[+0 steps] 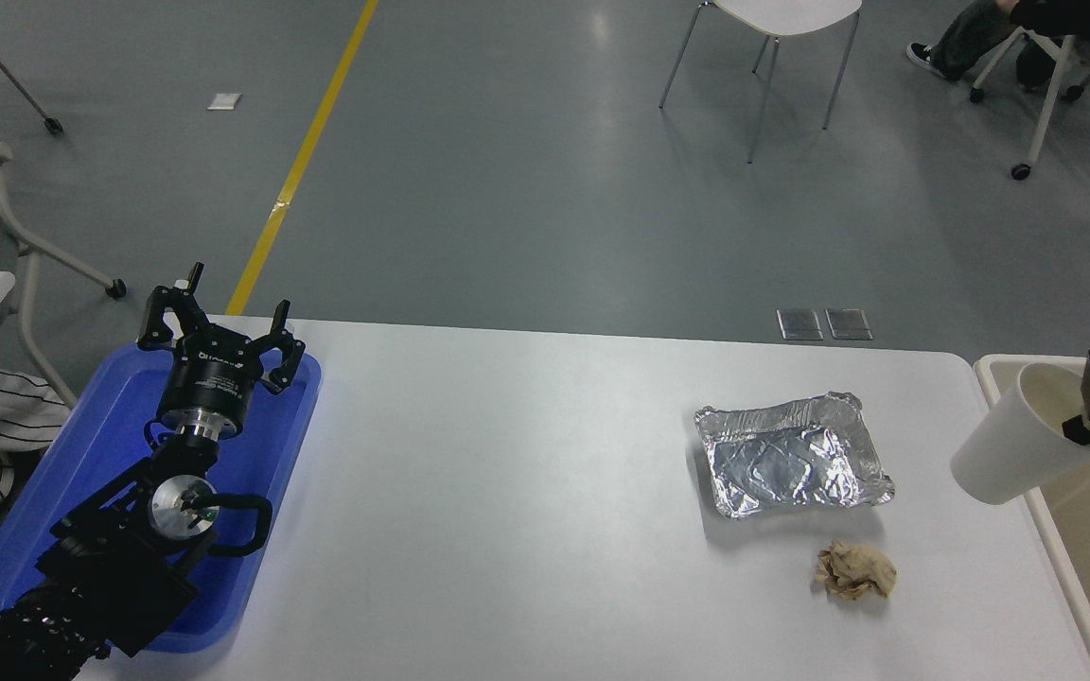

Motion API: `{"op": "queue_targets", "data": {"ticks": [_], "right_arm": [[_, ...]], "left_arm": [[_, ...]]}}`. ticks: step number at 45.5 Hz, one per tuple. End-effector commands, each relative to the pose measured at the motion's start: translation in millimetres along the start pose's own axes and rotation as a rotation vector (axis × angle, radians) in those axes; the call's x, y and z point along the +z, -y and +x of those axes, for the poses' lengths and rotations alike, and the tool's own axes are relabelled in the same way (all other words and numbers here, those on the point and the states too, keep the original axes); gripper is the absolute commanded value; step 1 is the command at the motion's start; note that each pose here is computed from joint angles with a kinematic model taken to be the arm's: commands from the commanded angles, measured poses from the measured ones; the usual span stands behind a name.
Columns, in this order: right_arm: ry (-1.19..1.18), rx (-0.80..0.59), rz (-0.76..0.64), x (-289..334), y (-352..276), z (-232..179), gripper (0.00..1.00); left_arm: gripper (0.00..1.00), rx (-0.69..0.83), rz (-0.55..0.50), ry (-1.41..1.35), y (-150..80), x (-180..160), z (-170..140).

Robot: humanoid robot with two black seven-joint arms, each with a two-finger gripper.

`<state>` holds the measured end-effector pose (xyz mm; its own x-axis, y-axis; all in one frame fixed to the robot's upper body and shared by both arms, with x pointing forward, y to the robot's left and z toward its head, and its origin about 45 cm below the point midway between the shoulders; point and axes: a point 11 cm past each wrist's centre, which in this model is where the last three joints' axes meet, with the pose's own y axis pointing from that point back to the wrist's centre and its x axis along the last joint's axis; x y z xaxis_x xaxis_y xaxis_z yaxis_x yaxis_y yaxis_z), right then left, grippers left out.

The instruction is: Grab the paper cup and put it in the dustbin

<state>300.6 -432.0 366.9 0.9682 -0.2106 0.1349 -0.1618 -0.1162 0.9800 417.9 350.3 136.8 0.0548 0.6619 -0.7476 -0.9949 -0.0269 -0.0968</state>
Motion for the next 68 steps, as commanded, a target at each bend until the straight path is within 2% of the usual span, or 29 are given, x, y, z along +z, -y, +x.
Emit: {"op": "queue_targets", "data": {"ticks": [1, 18, 24, 36, 50, 63, 68], "right_arm": [[0.0, 0.01, -0.003, 0.3, -7.5, 1.7, 0.0], [0.04, 0.04, 0.003, 15.8, -10.0, 0.2, 0.0], [0.098, 0.092, 0.018, 37.6, -14.9, 2.5, 0.0], [0.256, 0.188, -0.071, 114.2, -19.6, 3.8, 0.0], [0.406, 0.275, -0.187, 194.9, 33.3, 0.6, 0.0], [0.457, 0.354, -0.246, 221.9, 86.6, 0.0, 0.0], [0.459, 0.392, -0.33, 237.0, 101.7, -3.9, 0.0]], "left_arm": [[1.0, -0.001, 0.0, 0.0, 0.0, 0.0, -0.1], [1.0, -0.001, 0.0, 0.0, 0.0, 0.0, -0.1], [1.0, -0.001, 0.0, 0.0, 0.0, 0.0, -0.1], [1.0, -0.001, 0.0, 0.0, 0.0, 0.0, -0.1], [1.0, -0.001, 0.0, 0.0, 0.0, 0.0, -0.1], [1.0, -0.001, 0.0, 0.0, 0.0, 0.0, -0.1], [1.0, -0.001, 0.0, 0.0, 0.0, 0.0, -0.1]]}}
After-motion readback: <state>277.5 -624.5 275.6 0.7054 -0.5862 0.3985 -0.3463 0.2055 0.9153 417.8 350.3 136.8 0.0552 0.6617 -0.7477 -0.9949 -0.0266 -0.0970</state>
